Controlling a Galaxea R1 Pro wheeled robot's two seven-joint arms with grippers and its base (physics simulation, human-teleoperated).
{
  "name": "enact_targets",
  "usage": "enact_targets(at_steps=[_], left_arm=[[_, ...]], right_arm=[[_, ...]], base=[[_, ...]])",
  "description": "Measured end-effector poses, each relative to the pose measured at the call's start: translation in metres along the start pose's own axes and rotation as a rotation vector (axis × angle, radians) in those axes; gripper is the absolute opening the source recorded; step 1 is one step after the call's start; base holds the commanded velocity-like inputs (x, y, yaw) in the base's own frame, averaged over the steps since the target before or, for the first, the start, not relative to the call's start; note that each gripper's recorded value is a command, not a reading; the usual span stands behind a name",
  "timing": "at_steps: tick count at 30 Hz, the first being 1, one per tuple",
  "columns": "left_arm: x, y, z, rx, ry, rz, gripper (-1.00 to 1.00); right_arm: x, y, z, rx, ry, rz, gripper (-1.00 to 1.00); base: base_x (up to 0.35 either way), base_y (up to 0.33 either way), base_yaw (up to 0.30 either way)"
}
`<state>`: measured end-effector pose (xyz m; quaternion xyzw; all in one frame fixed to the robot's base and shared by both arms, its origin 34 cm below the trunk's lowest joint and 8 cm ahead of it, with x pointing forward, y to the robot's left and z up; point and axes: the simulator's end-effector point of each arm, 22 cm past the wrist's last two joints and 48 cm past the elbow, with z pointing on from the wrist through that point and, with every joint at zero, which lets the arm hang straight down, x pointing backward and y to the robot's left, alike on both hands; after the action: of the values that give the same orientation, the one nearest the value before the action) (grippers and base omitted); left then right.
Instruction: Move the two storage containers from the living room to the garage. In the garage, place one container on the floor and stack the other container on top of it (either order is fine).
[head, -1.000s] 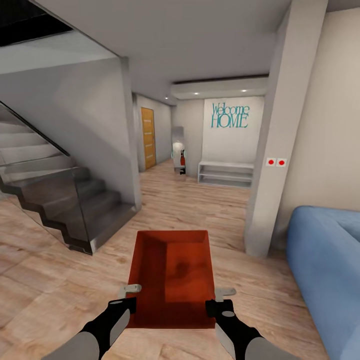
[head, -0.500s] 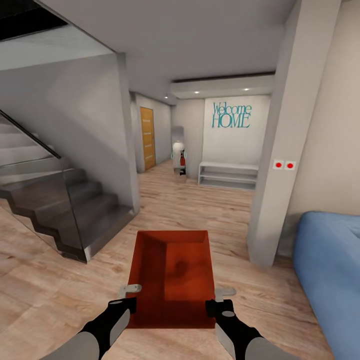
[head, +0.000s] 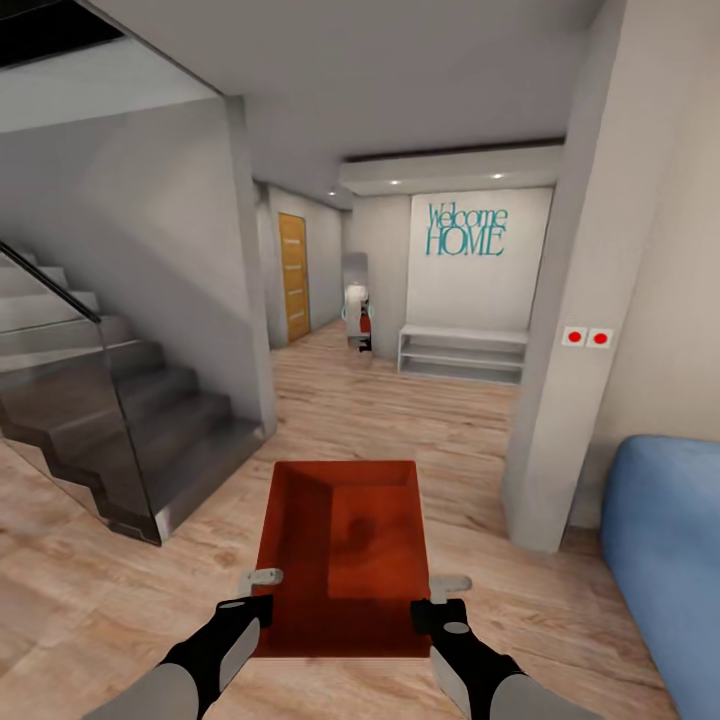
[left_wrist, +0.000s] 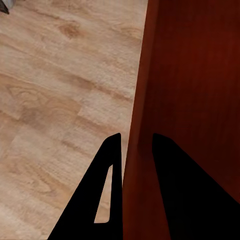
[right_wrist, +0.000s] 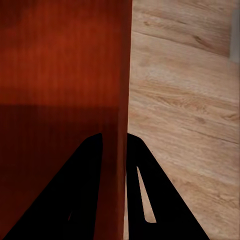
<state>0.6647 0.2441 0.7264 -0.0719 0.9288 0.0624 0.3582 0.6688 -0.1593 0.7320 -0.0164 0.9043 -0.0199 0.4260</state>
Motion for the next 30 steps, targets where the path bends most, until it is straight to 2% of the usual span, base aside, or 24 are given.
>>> enact_targets(at_steps=[5, 14, 30], left_arm=[[0.0000, -0.0007, -0.0002, 0.000, 0.000, 0.000, -1.00], [0.0004, 0.0002, 0.0001, 0.000, 0.001, 0.000, -1.00], [0.0004, -0.0003, -0.0001, 0.000, 0.001, -0.001, -1.00]], right_arm=[[0.0001, -0.0007, 0.0002, 0.000, 0.000, 0.000, -1.00], [0.0002, 0.0003, -0.0001, -0.001, 0.001, 0.001, -1.00], [0.0001, -0.0002, 0.0001, -0.001, 0.002, -0.001, -1.00]], base=[[0.321, 0.000, -0.029], [0.321, 0.000, -0.239], [0.321, 0.000, -0.014]])
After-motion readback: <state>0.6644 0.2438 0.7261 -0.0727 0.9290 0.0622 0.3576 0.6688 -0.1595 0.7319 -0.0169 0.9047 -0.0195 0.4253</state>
